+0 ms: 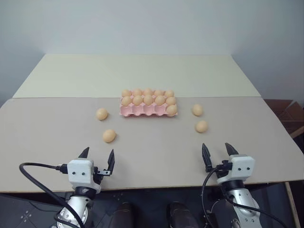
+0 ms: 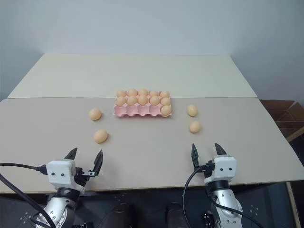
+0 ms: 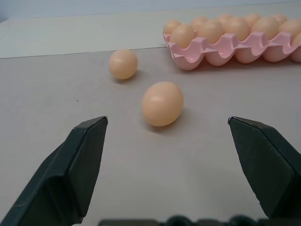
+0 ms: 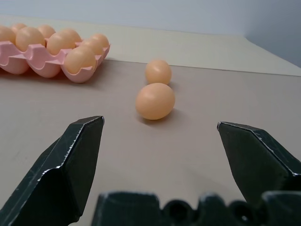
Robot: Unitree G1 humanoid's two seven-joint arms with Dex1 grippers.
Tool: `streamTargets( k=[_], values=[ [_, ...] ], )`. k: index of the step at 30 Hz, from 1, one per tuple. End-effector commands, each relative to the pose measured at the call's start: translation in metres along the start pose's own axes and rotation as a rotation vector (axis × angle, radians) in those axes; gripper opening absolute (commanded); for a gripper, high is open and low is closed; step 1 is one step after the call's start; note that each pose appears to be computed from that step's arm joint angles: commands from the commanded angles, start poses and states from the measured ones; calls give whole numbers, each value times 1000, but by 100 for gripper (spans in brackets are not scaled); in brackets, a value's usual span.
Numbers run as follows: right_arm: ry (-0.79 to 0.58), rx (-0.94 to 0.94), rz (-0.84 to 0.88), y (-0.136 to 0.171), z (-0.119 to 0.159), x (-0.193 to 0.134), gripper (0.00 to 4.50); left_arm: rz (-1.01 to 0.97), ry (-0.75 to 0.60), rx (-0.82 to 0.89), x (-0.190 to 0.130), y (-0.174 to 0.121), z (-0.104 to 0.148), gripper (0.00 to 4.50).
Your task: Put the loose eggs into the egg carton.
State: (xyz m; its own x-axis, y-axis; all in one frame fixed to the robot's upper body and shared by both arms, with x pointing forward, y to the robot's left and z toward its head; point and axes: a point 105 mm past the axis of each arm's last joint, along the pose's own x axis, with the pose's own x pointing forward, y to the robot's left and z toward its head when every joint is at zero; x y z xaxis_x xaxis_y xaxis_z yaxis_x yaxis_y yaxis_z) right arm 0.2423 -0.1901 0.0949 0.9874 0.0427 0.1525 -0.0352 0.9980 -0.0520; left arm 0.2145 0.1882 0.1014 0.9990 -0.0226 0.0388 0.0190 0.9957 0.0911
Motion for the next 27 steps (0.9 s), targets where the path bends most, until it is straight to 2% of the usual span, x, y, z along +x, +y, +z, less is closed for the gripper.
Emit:
streamTargets(
  k=[1, 9, 18, 23, 27],
  values=[
    [-64, -11, -7, -3, 14, 1, 450, -10, -68, 47, -1, -2, 14, 445],
    [-61, -1, 6, 1, 14, 1, 450, -55, -68, 57, -1, -8, 15, 445],
    [-57, -8, 22, 8, 20, 8, 450, -302, -26, 33, -2, -22, 24, 445],
    [31, -43, 8, 16, 17, 12, 450, -271, -6, 98, 11, -19, 23, 445],
    [90, -87, 9, 22, 20, 18, 450, -343, -58, 122, 19, -25, 33, 445]
  ],
)
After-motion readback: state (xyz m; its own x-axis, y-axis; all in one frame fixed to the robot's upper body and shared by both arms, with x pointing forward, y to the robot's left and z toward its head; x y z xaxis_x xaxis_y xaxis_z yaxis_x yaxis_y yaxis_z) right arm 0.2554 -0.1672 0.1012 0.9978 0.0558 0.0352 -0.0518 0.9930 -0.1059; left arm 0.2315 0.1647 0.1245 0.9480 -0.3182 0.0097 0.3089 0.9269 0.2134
